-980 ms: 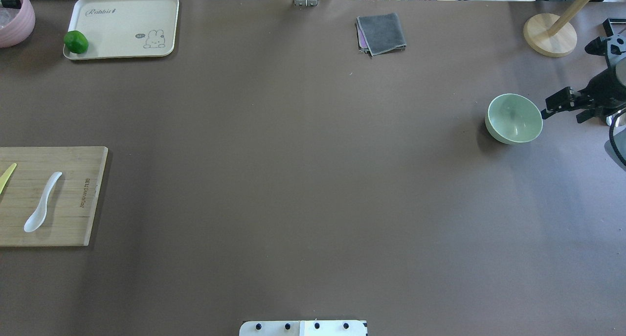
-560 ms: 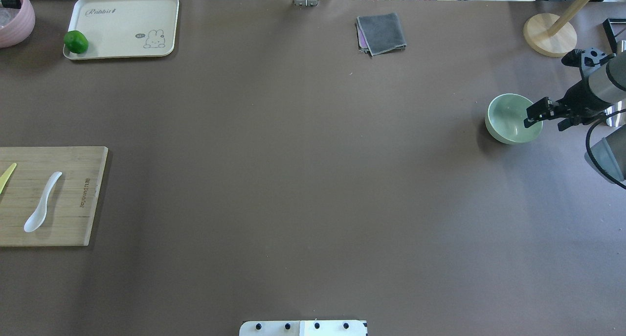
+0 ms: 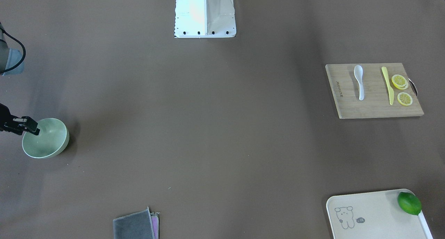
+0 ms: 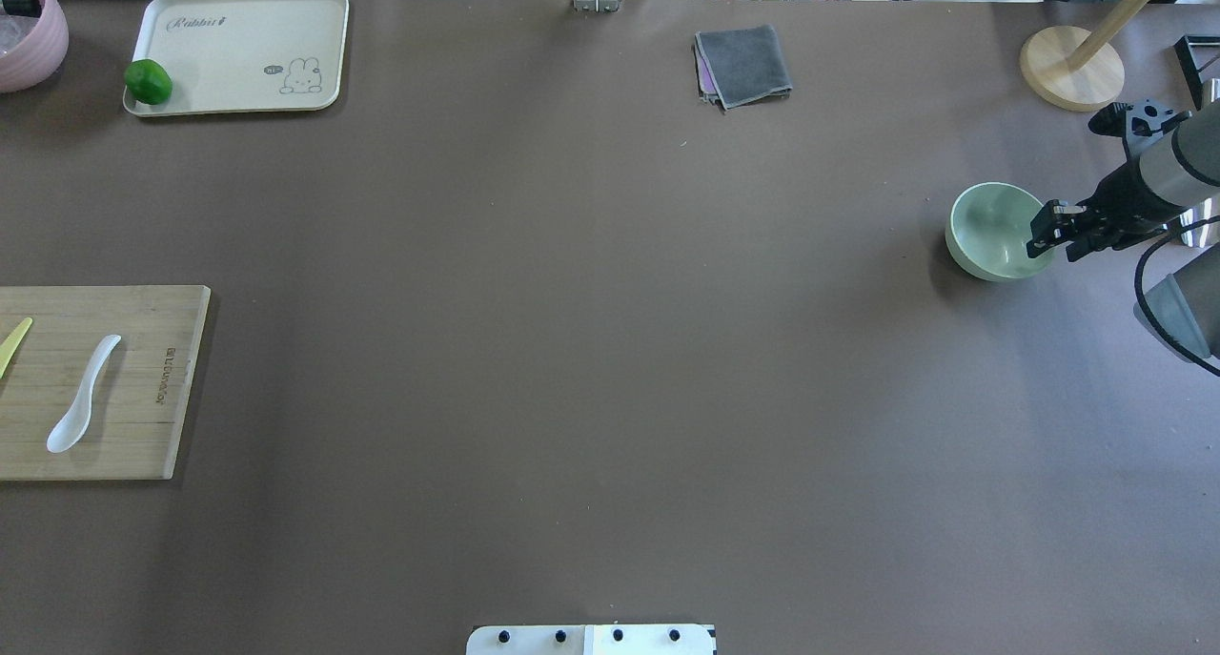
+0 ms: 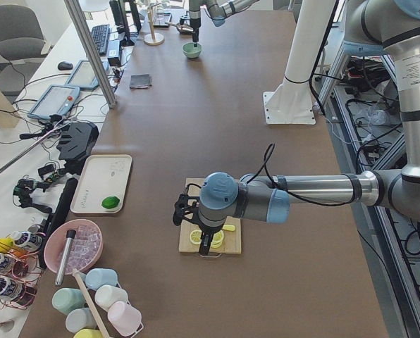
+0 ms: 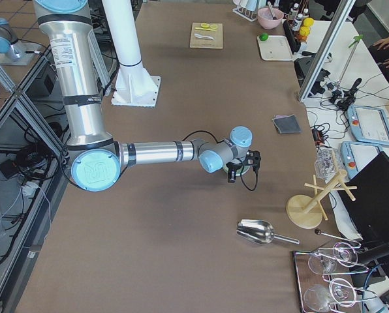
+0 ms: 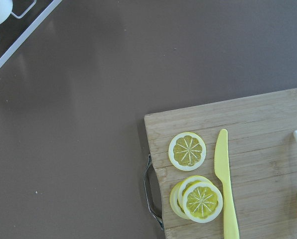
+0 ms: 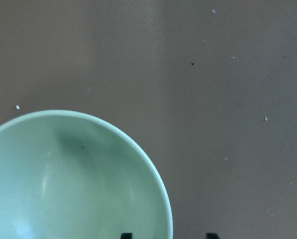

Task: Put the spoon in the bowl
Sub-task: 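Grip the bowl rim with the right gripper and drag it toward the table center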

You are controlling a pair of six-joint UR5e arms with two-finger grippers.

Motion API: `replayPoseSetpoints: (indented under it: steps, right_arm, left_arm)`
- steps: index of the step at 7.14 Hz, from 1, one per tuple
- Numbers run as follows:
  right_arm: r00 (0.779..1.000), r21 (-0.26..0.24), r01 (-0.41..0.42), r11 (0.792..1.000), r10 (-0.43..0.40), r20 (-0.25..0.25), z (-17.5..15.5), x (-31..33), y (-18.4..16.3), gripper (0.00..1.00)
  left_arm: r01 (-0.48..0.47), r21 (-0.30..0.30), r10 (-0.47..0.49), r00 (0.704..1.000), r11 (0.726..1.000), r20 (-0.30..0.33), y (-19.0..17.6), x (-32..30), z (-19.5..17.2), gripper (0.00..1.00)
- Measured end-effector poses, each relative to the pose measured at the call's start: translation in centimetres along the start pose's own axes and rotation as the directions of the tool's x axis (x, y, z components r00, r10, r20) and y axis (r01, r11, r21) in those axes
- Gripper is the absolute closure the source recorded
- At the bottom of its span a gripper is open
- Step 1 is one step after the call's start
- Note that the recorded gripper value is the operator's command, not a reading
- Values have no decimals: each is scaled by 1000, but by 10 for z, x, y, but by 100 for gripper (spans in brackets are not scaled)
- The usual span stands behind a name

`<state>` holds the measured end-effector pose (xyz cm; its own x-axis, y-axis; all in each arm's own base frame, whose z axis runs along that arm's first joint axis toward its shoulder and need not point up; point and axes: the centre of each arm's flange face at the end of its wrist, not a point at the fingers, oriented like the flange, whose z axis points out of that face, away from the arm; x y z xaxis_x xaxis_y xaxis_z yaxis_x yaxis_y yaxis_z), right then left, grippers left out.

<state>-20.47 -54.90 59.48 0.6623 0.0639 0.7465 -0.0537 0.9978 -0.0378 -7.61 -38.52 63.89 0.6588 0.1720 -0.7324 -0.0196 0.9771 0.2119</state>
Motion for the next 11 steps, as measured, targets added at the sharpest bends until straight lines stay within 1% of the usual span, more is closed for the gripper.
replayPoseSetpoints:
  steps: [1,2,3,4,5,6,7,8,9,11]
  right_arm:
    - [1000,1,-2,1000,2,2,-1,-1,0,100]
    - [1000,8,-10,1000,10,12,-6,-9,-2,100]
    - [999,17,-31,999,31,36,-15,-26,-4,100]
    - [995,21,-68,997,66,77,-29,-57,-4,100]
    - [987,14,-107,994,104,122,-43,-95,3,100]
    - [977,0,-143,990,141,160,-52,-137,20,100]
    - [968,-12,-171,985,171,186,-55,-180,44,100]
    - [960,-17,-194,981,193,201,-51,-221,73,100]
    - [955,-20,-211,977,211,210,-43,-263,104,100]
    - [954,-14,-228,974,226,199,-31,-341,154,100]
  left_arm:
    - [24,3,-24,1000,1000,0,-1,1,0,3]
    - [71,17,-71,997,997,-1,-5,4,-2,3]
    - [120,32,-120,993,992,-6,-10,12,1,4]
    - [166,32,-166,986,986,-15,-15,25,10,5]
    - [191,25,-191,981,981,-24,-19,40,21,7]
    - [201,9,-201,979,980,-32,-21,55,34,8]
    - [200,-10,-201,979,980,-40,-23,69,47,9]
    - [195,-28,-196,979,980,-48,-24,84,59,11]
    - [185,-45,-187,981,982,-44,-24,99,73,11]
    - [164,-63,-166,986,985,-27,-22,129,102,12]
